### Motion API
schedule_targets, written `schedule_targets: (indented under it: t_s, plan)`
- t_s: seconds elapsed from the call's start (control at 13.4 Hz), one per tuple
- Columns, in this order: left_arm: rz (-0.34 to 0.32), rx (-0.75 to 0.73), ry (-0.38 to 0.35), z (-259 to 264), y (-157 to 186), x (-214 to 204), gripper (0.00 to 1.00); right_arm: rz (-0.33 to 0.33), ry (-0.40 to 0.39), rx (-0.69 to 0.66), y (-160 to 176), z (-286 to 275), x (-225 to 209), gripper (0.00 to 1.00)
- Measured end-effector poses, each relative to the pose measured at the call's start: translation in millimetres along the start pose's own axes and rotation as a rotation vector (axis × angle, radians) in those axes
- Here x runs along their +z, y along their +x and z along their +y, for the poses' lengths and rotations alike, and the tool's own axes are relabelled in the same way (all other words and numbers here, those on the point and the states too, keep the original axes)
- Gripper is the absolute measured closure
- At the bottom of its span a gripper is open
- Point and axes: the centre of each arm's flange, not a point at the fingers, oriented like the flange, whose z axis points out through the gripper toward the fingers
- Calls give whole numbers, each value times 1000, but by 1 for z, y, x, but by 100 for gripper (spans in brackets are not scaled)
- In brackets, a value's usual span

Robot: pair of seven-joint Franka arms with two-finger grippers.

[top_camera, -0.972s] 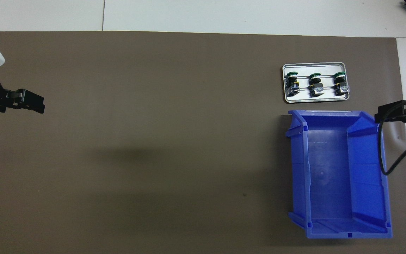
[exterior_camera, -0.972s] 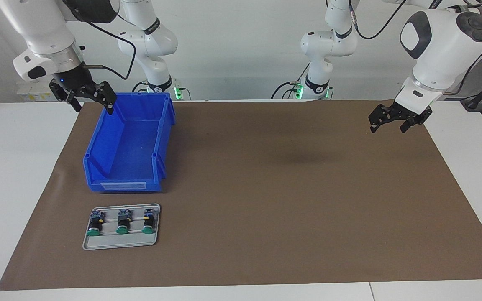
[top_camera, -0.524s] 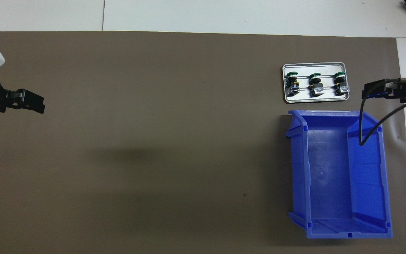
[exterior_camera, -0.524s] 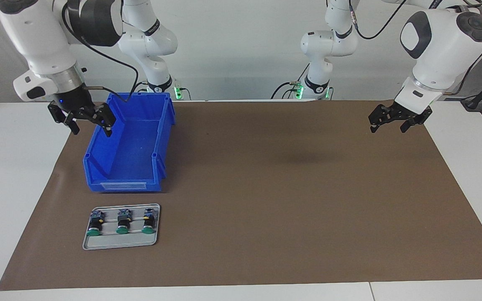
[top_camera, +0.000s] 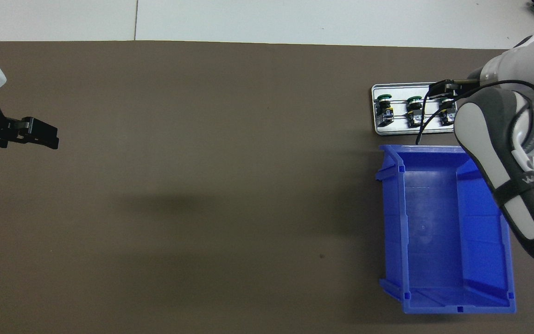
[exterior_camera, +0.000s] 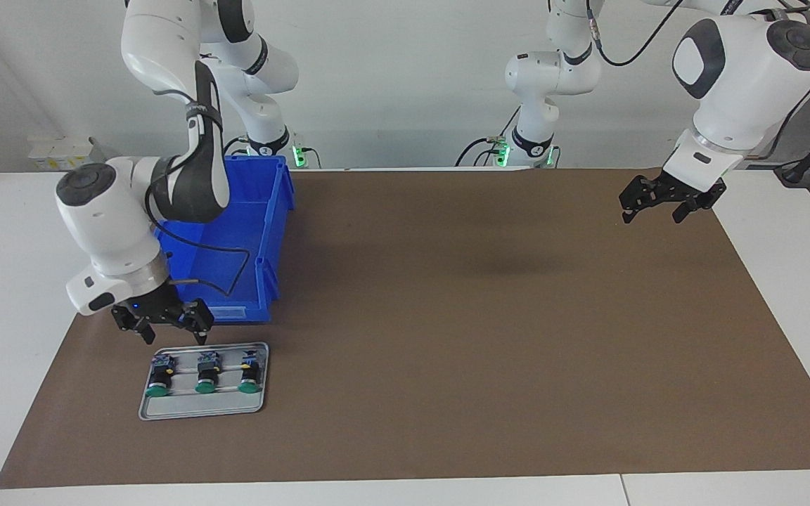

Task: Place and press button with both arms
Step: 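Grasp one green-capped part from the tray with the right gripper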

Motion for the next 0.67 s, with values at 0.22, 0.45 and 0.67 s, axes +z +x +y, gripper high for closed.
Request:
schedule_targets:
  t_s: [0.22, 0.45, 0.67]
  plan:
    - [0, 0, 0, 0, 0, 0, 0, 12, 30, -33, 2, -1, 41, 0]
    - [0, 0, 0, 0, 0, 0, 0, 18, 35, -37, -2, -1, 71, 0]
    - [0, 0, 0, 0, 0, 0, 0, -21, 49, -45, -15, 0, 90, 0]
